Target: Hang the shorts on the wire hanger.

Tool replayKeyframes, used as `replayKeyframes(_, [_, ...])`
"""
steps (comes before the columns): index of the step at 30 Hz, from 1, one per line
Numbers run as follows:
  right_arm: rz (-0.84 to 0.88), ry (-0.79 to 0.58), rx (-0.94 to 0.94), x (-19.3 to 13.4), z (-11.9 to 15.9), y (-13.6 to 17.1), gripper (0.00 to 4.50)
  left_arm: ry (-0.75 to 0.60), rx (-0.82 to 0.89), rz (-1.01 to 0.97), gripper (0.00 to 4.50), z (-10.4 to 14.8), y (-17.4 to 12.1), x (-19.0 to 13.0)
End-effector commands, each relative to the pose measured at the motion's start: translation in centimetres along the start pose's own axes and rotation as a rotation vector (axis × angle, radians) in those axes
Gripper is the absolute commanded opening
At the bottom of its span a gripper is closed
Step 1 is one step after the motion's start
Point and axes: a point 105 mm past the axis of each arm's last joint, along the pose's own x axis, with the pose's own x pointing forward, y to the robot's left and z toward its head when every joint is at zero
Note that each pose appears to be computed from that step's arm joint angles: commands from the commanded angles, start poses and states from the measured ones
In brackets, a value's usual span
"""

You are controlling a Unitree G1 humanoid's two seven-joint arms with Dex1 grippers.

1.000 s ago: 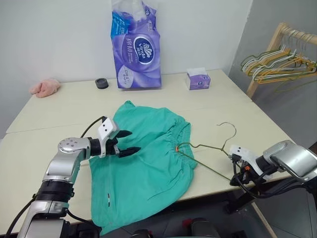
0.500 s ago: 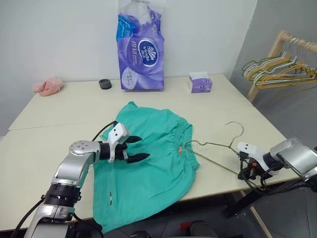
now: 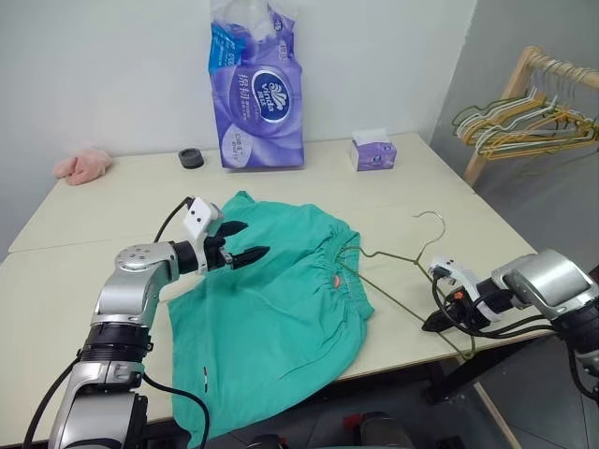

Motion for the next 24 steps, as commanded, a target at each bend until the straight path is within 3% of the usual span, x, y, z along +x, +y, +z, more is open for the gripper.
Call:
replayKeyframes(1, [-0.026,0.008,0.013,-0.1,0.3,-0.2,0.0,-0.036,0.035,0.024,4.48,1.0,0.4,-0.7])
replayKeyframes(12, [0.069,0.099,-0.051,-0.8,-1.3,1.9,0.0,-0.019,0.05,0.026,4.48,0.5,0.1,-1.2])
replayKeyframes(19, [0.116,0.076,-0.1,-0.3,0.5,3.7,0.0,-0.025,0.055,0.028,4.48,0.7,0.1,-1.0])
replayKeyframes(24, [0.043,-0.005,-0.172,-0.5,2.6,2.6,0.0,-0.025,0.03,-0.038,4.48,0.4,-1.1,-0.5])
